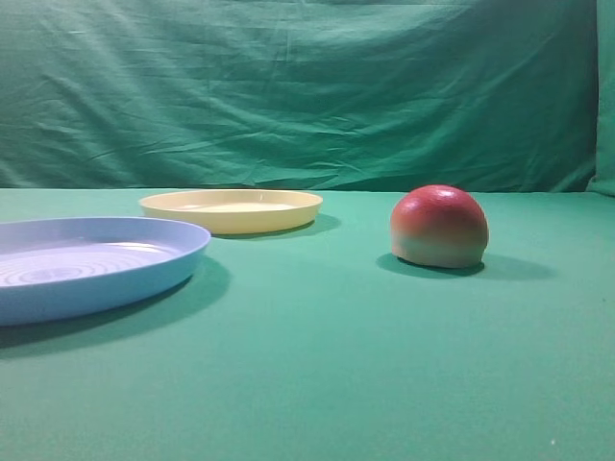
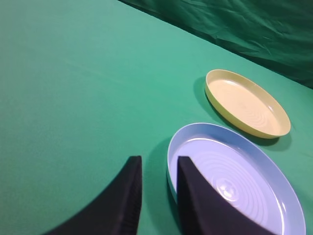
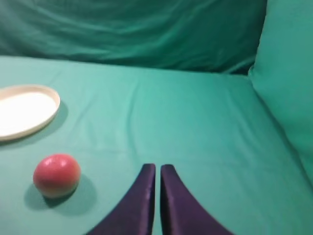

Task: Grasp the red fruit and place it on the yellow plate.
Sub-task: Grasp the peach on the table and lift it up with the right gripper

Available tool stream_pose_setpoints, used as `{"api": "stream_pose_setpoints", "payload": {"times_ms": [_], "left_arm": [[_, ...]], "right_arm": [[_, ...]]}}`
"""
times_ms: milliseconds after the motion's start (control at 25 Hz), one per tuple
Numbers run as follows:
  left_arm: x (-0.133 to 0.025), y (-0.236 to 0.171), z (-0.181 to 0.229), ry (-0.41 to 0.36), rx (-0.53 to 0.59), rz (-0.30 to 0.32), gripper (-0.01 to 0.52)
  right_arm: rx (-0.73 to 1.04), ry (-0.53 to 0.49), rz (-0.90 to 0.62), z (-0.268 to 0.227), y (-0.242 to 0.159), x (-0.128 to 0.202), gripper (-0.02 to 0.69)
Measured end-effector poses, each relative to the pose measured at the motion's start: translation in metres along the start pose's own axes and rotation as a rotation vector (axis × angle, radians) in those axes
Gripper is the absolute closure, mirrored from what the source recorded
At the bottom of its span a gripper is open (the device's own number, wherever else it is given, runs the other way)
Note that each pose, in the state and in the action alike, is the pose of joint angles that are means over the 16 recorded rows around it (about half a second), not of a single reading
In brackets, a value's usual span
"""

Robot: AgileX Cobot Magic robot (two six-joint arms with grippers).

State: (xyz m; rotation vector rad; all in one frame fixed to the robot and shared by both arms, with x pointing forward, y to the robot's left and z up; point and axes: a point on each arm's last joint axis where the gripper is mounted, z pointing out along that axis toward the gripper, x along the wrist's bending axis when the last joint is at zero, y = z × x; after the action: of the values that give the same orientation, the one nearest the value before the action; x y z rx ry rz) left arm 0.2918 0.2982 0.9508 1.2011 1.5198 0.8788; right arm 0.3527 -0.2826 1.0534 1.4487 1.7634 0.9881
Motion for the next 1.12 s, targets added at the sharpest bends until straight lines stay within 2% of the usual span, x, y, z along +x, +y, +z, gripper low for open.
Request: {"api": "stream_pose_setpoints", "payload": {"times_ms": [360,680,840,1120], "left_arm": [[0.000,0.000,0.000,0.000,0.000,0.000,0.357],[0.000,0.000,0.000,0.000,0.000,0.000,0.357],[0.000,0.000,0.000,0.000,0.000,0.000,0.357],[0.000,0.000,0.000,0.000,0.000,0.000,0.357]], "right_arm": [[0.177,0.129,-0.113,0.045,0.040,0.012,0.665],[0.331,0.278,-0.259,0.090,0.056,0.047,0.650],[0.382,0.325,-0.314,0.111,0.054,0.066,0.569],[0.437,0.358,-0.367,0.149,0.048,0.088,0.298]]}}
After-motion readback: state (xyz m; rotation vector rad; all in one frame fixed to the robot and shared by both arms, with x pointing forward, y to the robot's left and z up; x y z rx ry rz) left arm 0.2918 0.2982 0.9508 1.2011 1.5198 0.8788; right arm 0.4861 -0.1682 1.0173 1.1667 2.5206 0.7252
